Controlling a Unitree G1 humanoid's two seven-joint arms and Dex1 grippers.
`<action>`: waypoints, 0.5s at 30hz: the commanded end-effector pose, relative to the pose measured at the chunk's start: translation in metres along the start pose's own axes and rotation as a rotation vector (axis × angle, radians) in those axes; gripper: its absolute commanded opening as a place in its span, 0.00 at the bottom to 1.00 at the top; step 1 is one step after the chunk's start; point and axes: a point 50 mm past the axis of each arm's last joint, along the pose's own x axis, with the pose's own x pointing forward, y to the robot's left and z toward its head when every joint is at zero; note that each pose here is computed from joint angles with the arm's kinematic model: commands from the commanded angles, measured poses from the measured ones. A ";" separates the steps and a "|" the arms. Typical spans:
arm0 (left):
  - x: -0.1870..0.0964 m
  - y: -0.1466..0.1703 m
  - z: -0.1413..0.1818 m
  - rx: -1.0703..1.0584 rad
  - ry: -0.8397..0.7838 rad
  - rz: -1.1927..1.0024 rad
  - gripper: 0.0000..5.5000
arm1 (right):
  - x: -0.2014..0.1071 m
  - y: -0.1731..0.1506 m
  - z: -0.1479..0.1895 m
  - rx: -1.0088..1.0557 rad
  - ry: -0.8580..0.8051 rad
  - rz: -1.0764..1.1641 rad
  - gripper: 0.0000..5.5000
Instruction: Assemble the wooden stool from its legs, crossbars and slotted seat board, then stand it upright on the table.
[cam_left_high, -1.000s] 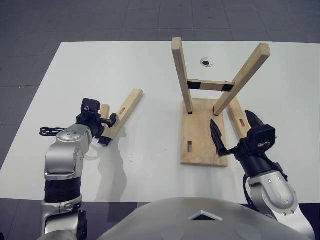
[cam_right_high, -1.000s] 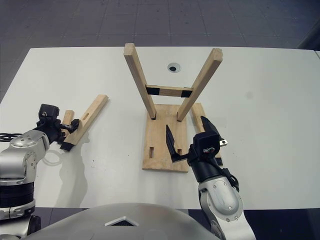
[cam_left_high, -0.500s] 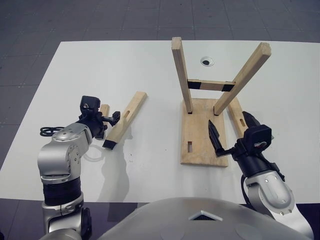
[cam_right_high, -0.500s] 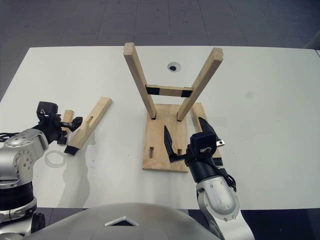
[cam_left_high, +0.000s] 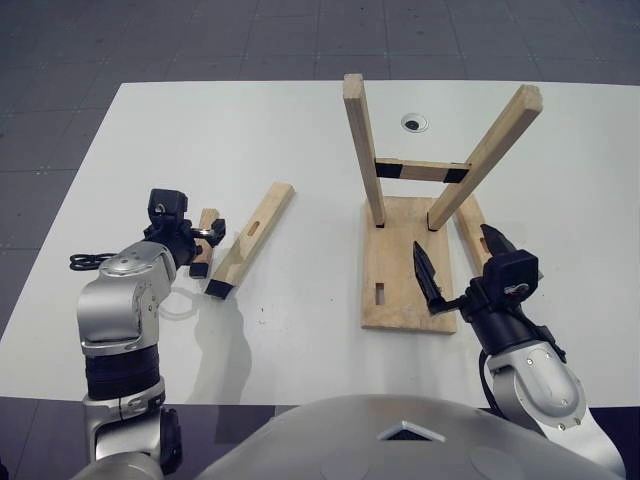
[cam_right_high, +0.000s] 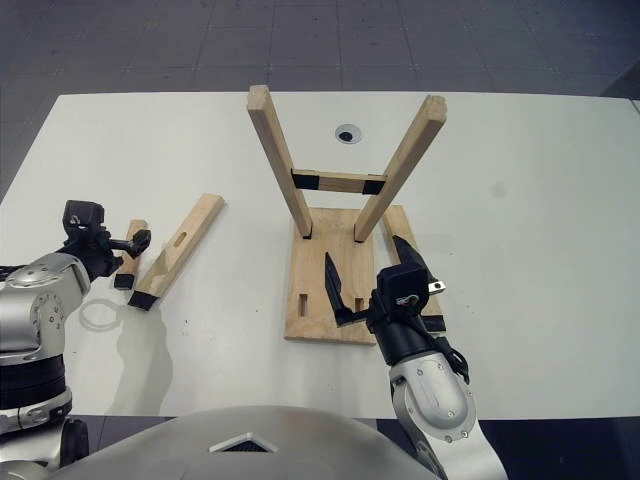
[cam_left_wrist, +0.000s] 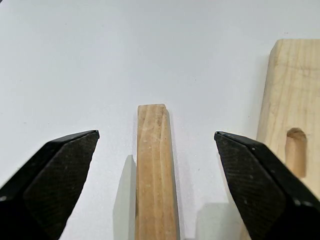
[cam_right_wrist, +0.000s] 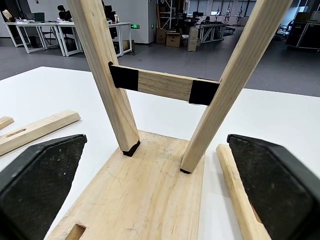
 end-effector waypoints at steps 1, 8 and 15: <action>0.004 -0.008 -0.018 -0.028 0.112 -0.056 0.78 | -0.001 0.001 0.004 0.010 -0.019 -0.001 0.94; 0.009 -0.004 -0.036 -0.052 0.207 -0.040 0.78 | -0.001 0.002 0.006 0.022 -0.042 -0.003 0.94; 0.009 -0.004 -0.043 -0.080 0.247 -0.035 0.71 | -0.001 0.002 0.007 0.031 -0.052 -0.009 0.95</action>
